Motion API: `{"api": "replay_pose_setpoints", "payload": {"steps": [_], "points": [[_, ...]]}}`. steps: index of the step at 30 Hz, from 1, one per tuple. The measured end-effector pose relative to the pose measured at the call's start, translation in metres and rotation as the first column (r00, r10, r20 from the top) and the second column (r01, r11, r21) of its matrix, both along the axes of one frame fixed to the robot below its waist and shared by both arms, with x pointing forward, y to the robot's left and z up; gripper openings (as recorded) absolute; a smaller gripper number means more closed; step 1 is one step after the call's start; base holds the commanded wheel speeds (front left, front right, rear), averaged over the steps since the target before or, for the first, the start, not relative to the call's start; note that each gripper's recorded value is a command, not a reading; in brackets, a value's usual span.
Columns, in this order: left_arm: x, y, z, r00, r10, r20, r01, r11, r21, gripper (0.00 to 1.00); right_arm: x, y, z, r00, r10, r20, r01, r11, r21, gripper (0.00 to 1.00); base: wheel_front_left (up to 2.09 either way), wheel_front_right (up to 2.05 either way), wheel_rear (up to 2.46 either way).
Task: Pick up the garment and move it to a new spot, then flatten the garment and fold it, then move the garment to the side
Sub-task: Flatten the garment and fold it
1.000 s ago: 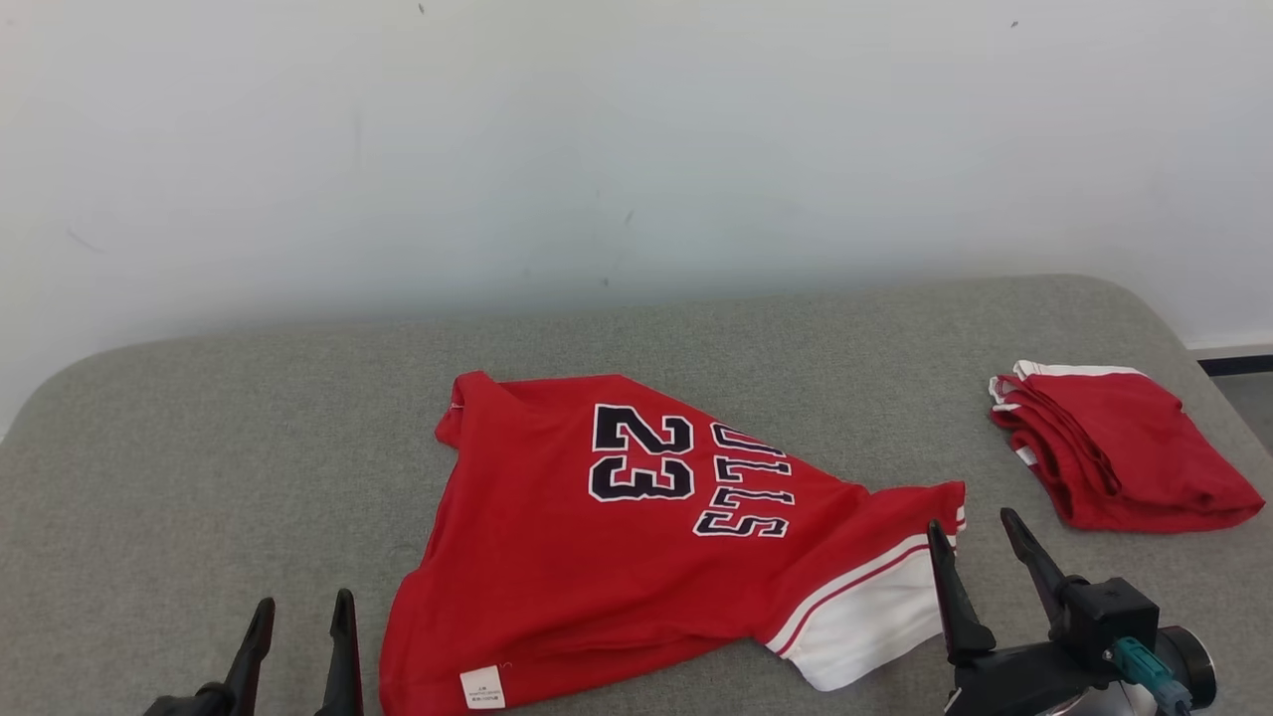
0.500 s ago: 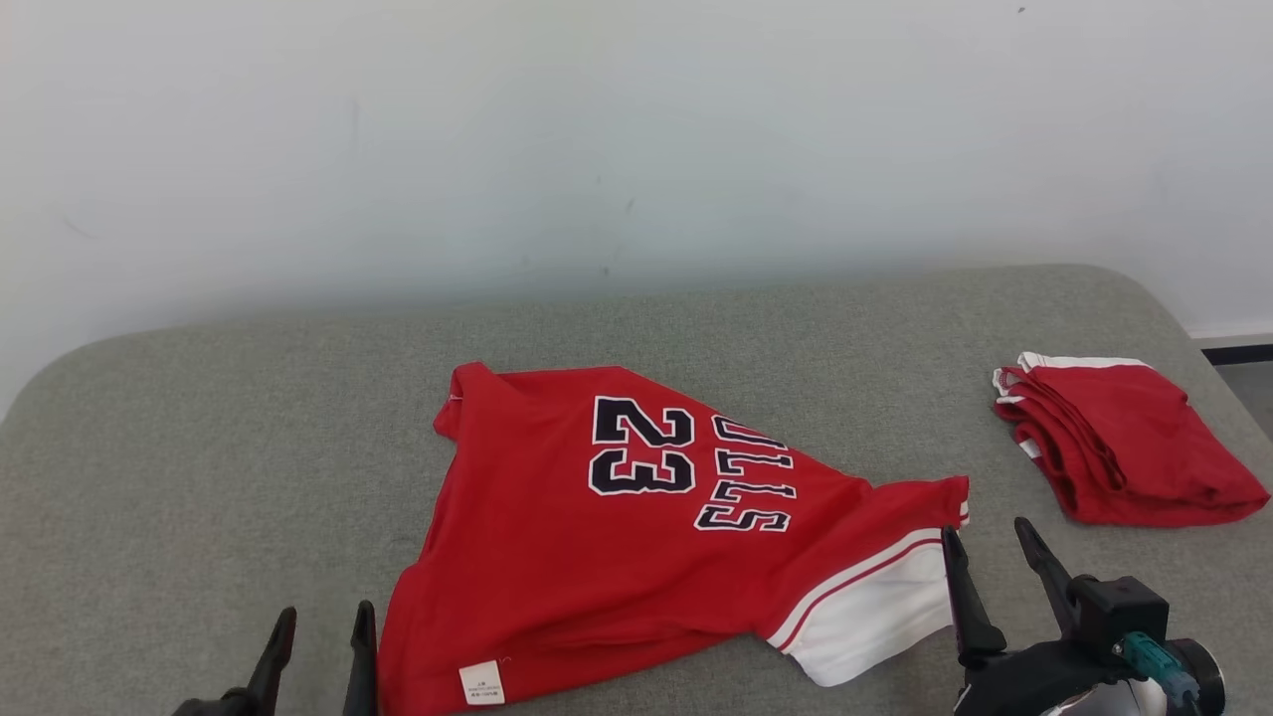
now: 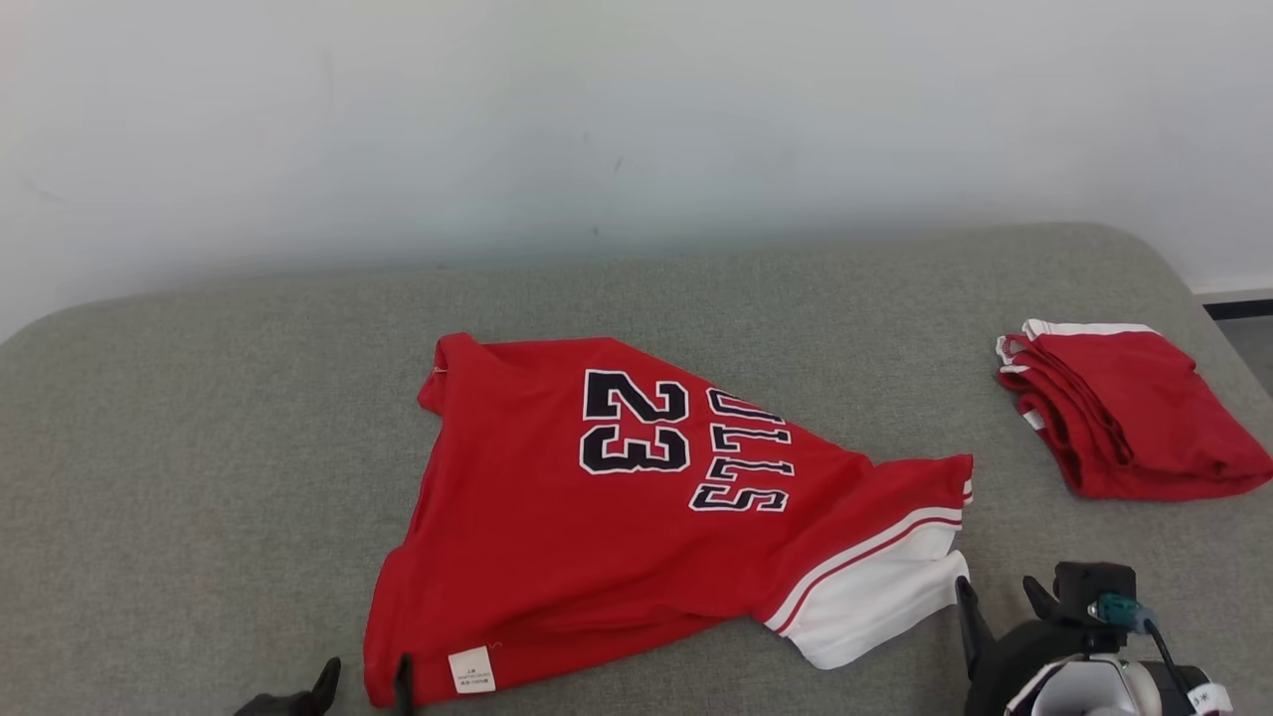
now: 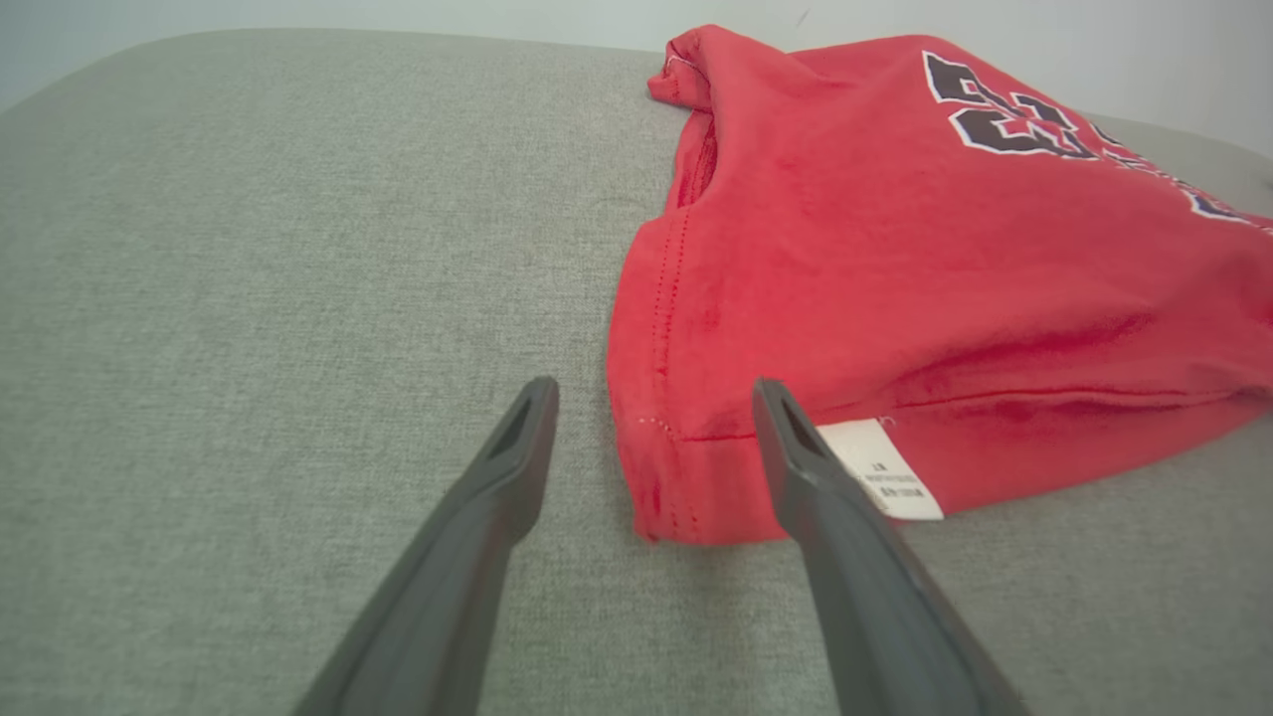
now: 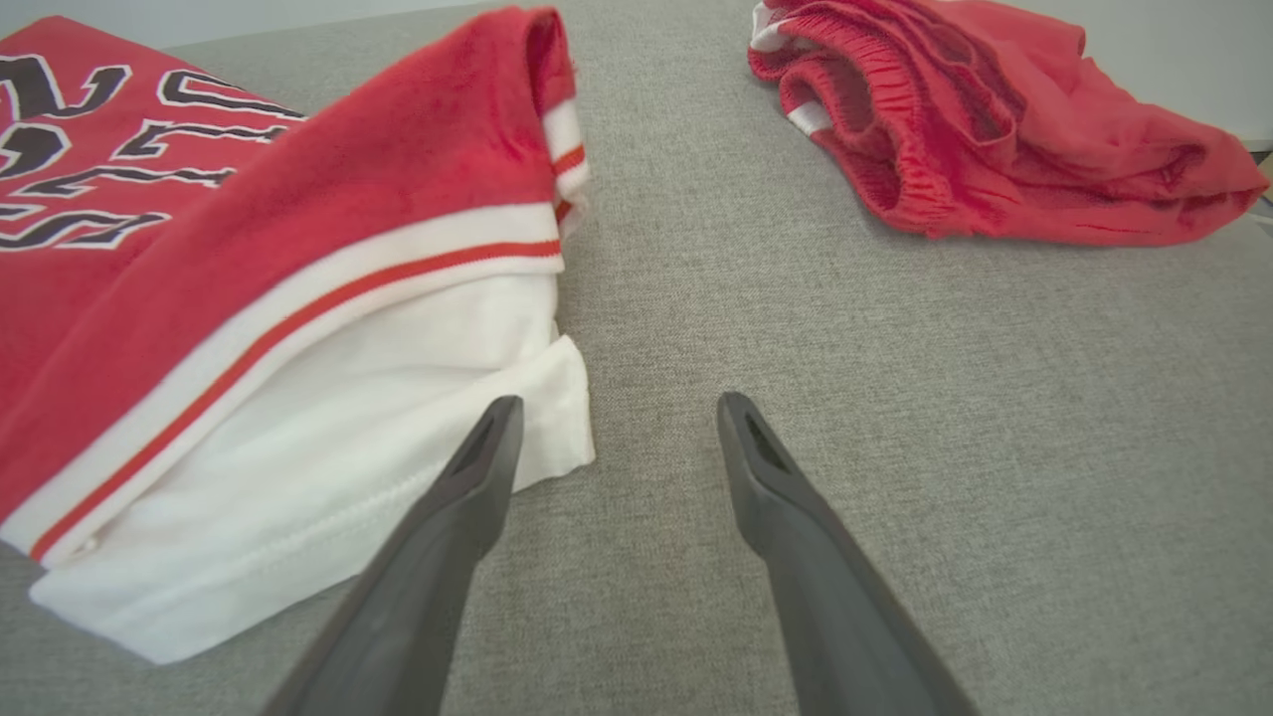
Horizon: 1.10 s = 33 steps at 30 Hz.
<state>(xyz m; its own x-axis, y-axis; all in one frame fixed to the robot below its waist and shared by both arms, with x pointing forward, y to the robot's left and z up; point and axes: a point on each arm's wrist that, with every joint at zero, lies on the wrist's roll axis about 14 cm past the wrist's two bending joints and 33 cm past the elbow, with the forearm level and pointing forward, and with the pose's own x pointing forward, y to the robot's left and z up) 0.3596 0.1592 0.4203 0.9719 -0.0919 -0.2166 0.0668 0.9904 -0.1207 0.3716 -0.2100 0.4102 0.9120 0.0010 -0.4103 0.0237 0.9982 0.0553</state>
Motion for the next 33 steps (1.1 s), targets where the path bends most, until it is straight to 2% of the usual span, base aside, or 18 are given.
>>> {"api": "replay_pose_setpoints", "payload": {"steps": [12, 18, 19, 20, 21, 22, 23, 33], "points": [[0.012, -0.004, -0.016, 0.997, -0.022, -0.08, 0.023, 1.0, 0.012, 1.0, 0.017, 0.016, -0.032, 0.985, 0.055, -0.161, -0.057, 0.998, -0.009, 1.0, 0.0, 0.0, 0.0], [0.011, -0.004, -0.026, 0.992, -0.031, -0.124, 0.033, 0.999, 0.013, 1.0, 0.023, 0.023, -0.04, 0.977, 0.076, -0.197, -0.077, 0.997, 0.002, 1.0, 0.0, 0.0, 0.0], [0.011, -0.004, -0.026, 0.992, -0.033, -0.122, 0.035, 0.999, 0.014, 0.97, 0.023, 0.024, -0.041, 0.977, 0.079, -0.2, -0.08, 0.997, 0.003, 0.91, 0.0, 0.0, 0.0], [0.011, -0.004, -0.025, 0.993, -0.033, -0.116, 0.035, 0.999, 0.014, 0.81, 0.024, 0.025, -0.041, 0.976, 0.081, -0.201, -0.082, 0.997, 0.002, 0.38, 0.0, 0.0, 0.0], [0.011, -0.003, -0.024, 0.993, -0.035, -0.112, 0.037, 0.999, 0.012, 0.38, 0.024, 0.026, -0.042, 0.975, 0.084, -0.204, -0.085, 0.996, 0.003, 0.0, 0.0, 0.0, 0.0], [0.012, -0.004, -0.022, 0.994, -0.04, -0.1, 0.041, 0.999, 0.012, 0.1, 0.024, 0.027, -0.042, 0.975, 0.088, -0.205, -0.09, 0.996, 0.004, 0.0, 0.0, 0.0, 0.0], [0.012, -0.003, -0.021, 0.995, -0.04, -0.095, 0.041, 0.999, 0.012, 0.0, 0.024, 0.029, -0.042, 0.975, 0.092, -0.204, -0.093, 0.996, 0.007, 0.0, 0.0, 0.0, 0.0], [0.009, -0.009, -0.019, 0.994, -0.055, -0.093, 0.054, 0.998, -0.017, 0.0, 0.023, 0.032, -0.036, 0.984, 0.081, -0.158, -0.074, 0.996, 0.047, 0.0, 0.0, 0.0, 0.0]]}}
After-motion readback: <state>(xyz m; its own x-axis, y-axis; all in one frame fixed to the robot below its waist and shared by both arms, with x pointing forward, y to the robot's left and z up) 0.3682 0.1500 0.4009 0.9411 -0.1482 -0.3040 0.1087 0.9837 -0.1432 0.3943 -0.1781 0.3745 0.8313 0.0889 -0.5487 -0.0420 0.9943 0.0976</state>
